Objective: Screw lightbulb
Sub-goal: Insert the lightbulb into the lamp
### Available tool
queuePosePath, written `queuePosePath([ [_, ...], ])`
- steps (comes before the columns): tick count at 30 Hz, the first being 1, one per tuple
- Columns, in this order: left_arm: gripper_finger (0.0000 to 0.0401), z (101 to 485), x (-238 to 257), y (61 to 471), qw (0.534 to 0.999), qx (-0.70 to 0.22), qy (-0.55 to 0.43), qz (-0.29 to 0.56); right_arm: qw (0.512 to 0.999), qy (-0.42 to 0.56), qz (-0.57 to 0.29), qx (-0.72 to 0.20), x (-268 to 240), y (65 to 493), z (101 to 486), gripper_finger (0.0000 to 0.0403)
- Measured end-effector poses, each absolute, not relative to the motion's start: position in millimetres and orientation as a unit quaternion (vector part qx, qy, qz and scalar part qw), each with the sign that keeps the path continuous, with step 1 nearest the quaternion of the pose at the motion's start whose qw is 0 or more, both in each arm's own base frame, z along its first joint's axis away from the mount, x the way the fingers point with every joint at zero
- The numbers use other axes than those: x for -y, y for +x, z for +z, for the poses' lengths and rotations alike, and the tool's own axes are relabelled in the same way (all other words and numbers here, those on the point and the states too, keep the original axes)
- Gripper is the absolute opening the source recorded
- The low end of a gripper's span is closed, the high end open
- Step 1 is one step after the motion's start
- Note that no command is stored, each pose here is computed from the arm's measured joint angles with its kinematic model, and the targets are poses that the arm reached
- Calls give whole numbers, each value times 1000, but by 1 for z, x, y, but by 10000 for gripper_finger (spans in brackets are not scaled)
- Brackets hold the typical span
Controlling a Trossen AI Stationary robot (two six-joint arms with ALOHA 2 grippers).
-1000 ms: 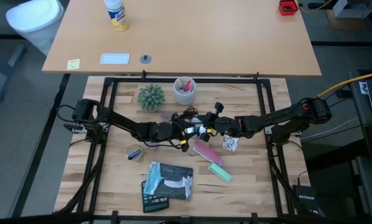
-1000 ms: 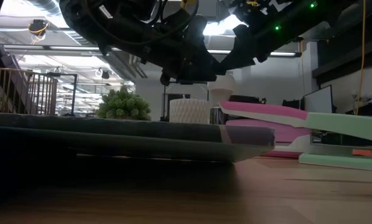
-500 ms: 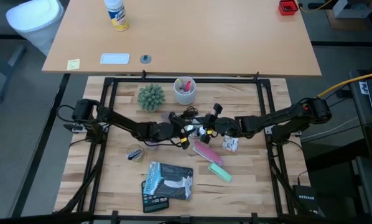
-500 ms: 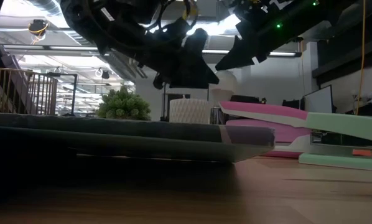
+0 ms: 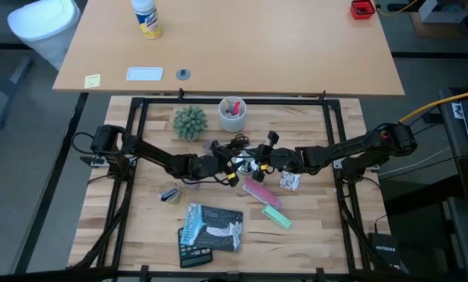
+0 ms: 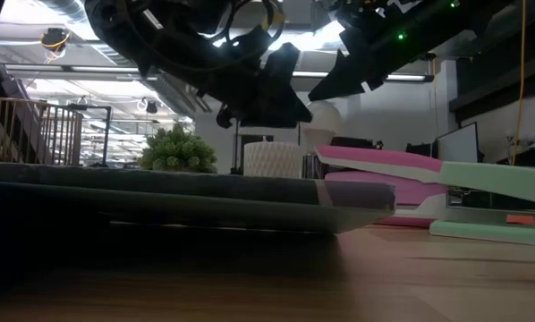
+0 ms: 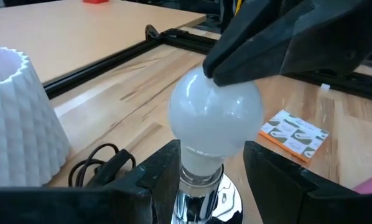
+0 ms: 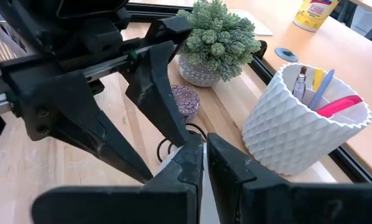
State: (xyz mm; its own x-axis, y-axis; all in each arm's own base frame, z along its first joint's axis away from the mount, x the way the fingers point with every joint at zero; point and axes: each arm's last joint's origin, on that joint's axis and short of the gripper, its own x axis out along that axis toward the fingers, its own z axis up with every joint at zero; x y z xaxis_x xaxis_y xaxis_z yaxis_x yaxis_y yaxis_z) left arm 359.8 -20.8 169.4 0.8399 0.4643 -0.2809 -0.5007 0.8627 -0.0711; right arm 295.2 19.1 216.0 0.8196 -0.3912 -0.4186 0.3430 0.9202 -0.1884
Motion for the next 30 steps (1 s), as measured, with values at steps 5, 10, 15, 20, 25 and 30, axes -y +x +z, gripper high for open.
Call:
queuePosePath([
  [5, 166, 169, 31, 359, 960, -131, -64, 239, 952, -60, -195, -229, -16, 296, 216, 28],
  [10, 166, 171, 45, 358, 968, -131, -51, 208, 951, -55, -201, -227, -8, 297, 216, 28],
  [15, 166, 174, 54, 359, 977, -120, -48, 167, 955, -50, -193, -218, -8, 298, 218, 28],
  [20, 166, 174, 46, 360, 976, -116, -55, 176, 959, -46, -181, -212, -9, 300, 218, 28],
  [25, 166, 174, 35, 361, 972, -112, -69, 192, 959, -46, -178, -215, -9, 302, 214, 28],
  [30, 166, 174, 28, 362, 971, -114, -71, 200, 959, -46, -179, -215, -9, 302, 214, 28],
])
